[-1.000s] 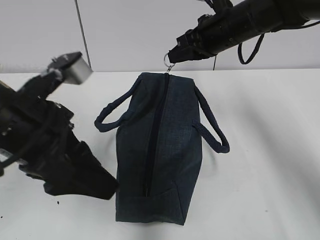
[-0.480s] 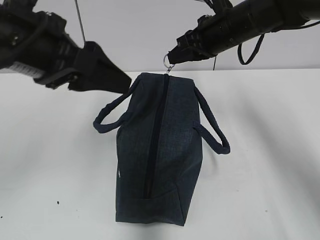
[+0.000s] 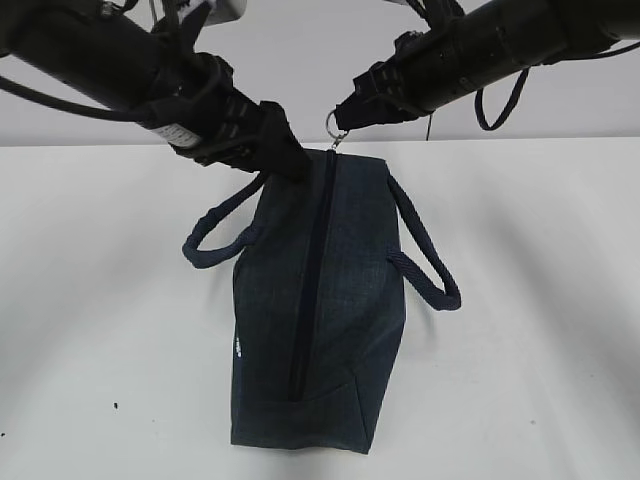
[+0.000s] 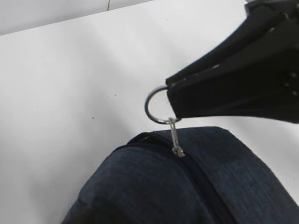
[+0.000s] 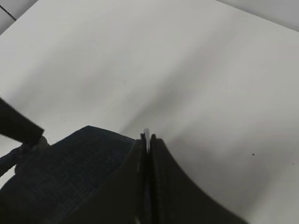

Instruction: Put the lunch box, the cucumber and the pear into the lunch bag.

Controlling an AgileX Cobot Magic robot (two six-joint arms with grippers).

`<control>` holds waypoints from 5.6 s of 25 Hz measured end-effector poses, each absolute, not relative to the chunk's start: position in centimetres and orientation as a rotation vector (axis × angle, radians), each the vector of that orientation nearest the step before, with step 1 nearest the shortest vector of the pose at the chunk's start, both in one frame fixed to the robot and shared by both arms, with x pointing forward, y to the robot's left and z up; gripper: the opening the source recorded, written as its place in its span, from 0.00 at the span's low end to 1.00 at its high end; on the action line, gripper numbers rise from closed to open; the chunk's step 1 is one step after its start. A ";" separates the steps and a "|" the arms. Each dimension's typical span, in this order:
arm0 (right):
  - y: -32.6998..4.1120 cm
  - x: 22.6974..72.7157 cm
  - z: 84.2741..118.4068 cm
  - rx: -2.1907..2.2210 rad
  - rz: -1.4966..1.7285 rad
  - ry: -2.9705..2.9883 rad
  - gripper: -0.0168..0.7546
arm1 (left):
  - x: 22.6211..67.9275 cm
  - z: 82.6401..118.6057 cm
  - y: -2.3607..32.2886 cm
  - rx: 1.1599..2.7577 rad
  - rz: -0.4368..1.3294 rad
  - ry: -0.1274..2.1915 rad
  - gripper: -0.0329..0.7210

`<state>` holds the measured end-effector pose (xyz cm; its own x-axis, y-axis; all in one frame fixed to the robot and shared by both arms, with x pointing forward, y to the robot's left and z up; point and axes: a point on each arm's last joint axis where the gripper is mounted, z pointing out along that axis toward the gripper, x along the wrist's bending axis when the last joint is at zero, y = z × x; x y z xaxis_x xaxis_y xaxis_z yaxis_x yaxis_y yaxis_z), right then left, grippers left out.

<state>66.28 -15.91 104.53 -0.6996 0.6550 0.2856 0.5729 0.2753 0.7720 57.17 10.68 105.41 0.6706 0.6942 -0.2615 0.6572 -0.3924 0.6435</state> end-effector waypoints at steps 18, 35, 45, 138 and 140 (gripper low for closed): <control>-15.7 66.7 105.2 1.141 1.438 2.445 0.03 | 59.8 103.4 9.8 2.189 0.078 1.072 0.05; -16.4 68.2 102.2 1.285 1.503 2.474 0.03 | 58.4 105.8 9.8 2.193 0.054 0.893 0.05; -17.5 68.6 101.6 1.362 1.591 2.484 0.03 | 58.1 106.9 9.7 2.234 0.004 0.799 0.05; -23.7 65.4 108.5 1.518 0.964 2.505 0.61 | 60.4 111.1 13.3 2.156 0.275 0.994 0.58; -23.9 64.6 109.4 1.545 0.918 2.507 0.61 | 59.7 111.9 14.0 2.186 0.305 1.010 0.58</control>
<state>64.59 -23.94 109.38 -0.4970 0.8305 0.2513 0.7964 0.3216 0.5121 59.67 13.98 111.95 0.6684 0.7402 -0.0737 0.5755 -0.4517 0.6817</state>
